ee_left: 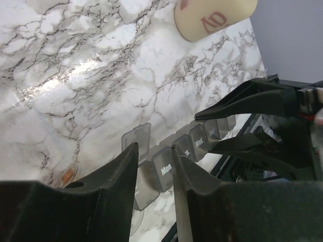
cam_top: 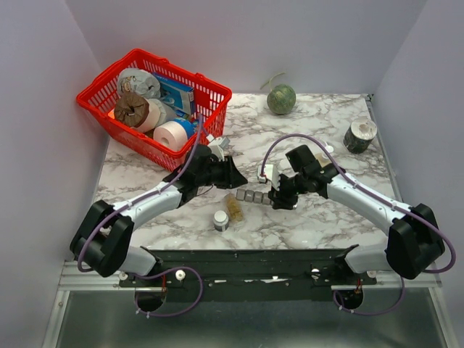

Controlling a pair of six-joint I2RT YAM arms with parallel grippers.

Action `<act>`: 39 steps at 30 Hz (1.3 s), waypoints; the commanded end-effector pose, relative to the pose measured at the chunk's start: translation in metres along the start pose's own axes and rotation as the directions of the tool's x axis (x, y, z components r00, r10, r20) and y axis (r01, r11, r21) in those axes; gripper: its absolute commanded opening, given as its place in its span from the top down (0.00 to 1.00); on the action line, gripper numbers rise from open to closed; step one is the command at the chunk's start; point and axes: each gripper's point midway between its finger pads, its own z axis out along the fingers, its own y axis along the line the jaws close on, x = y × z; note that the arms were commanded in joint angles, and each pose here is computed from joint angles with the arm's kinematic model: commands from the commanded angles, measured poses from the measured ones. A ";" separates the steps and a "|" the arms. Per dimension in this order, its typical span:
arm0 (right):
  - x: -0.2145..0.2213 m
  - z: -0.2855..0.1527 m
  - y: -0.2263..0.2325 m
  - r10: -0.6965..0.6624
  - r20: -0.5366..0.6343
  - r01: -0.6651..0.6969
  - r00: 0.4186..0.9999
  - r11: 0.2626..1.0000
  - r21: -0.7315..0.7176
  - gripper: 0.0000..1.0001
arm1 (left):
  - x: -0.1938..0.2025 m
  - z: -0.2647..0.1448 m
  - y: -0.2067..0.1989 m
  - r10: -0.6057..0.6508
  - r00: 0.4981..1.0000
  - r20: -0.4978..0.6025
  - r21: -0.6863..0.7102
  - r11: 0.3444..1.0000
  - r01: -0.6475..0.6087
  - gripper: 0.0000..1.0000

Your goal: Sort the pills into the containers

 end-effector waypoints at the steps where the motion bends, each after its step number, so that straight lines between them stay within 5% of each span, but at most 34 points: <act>1: 0.012 0.003 -0.006 0.035 -0.032 -0.034 0.999 0.999 0.027 0.68 | -0.046 -0.024 -0.035 0.070 0.984 0.166 0.041 0.996 -0.078 0.51; 6: 0.025 0.007 -0.016 0.105 -0.067 -0.102 0.992 0.994 0.043 0.68 | -0.056 -0.054 -0.041 0.176 0.958 0.225 -0.004 0.984 -0.180 0.42; 11: 0.044 0.016 -0.031 0.183 -0.137 -0.174 0.974 0.982 0.076 0.67 | -0.058 -0.100 -0.016 0.320 0.897 0.304 -0.201 0.942 -0.268 0.36; 16: 0.060 0.027 -0.044 0.223 -0.192 -0.208 0.956 0.973 0.097 0.61 | -0.060 -0.158 -0.004 0.421 0.798 0.431 -0.350 0.893 -0.282 0.04; 23: 0.063 0.014 -0.055 0.138 -0.222 -0.112 0.965 0.986 0.126 0.26 | -0.056 -0.191 -0.008 0.568 0.720 0.397 -0.422 0.810 -0.407 0.01; 29: -0.033 -0.044 -0.046 -0.131 0.017 0.129 0.991 0.989 0.067 0.21 | -0.055 -0.197 0.004 0.653 0.681 0.332 -0.491 0.736 -0.466 0.01; 31: -0.067 -0.055 -0.041 -0.245 0.133 0.234 0.960 0.968 0.091 0.00 | -0.055 -0.199 0.008 0.658 0.676 0.331 -0.509 0.728 -0.459 0.01; 32: -0.091 -0.054 -0.027 -0.297 0.263 0.293 0.918 0.954 0.056 0.00 | -0.055 -0.200 0.010 0.657 0.677 0.332 -0.517 0.727 -0.452 0.01; 35: -0.120 -0.043 0.002 -0.167 0.450 0.251 0.877 0.959 -0.134 0.00 | -0.057 -0.207 0.013 0.656 0.671 0.346 -0.547 0.722 -0.423 0.01; 36: -0.117 -0.038 0.016 -0.092 0.417 0.208 0.904 0.948 -0.242 0.03 | -0.057 -0.210 0.013 0.654 0.670 0.352 -0.554 0.722 -0.414 0.01; 37: -0.141 -0.047 0.012 -0.187 0.443 0.311 0.877 0.923 -0.226 0.04 | -0.057 -0.212 0.014 0.654 0.668 0.355 -0.562 0.720 -0.407 0.01; 39: -0.129 -0.017 0.034 -0.245 0.336 0.356 0.909 0.876 -0.324 0.04 | -0.060 -0.221 0.017 0.659 0.653 0.372 -0.591 0.711 -0.380 0.01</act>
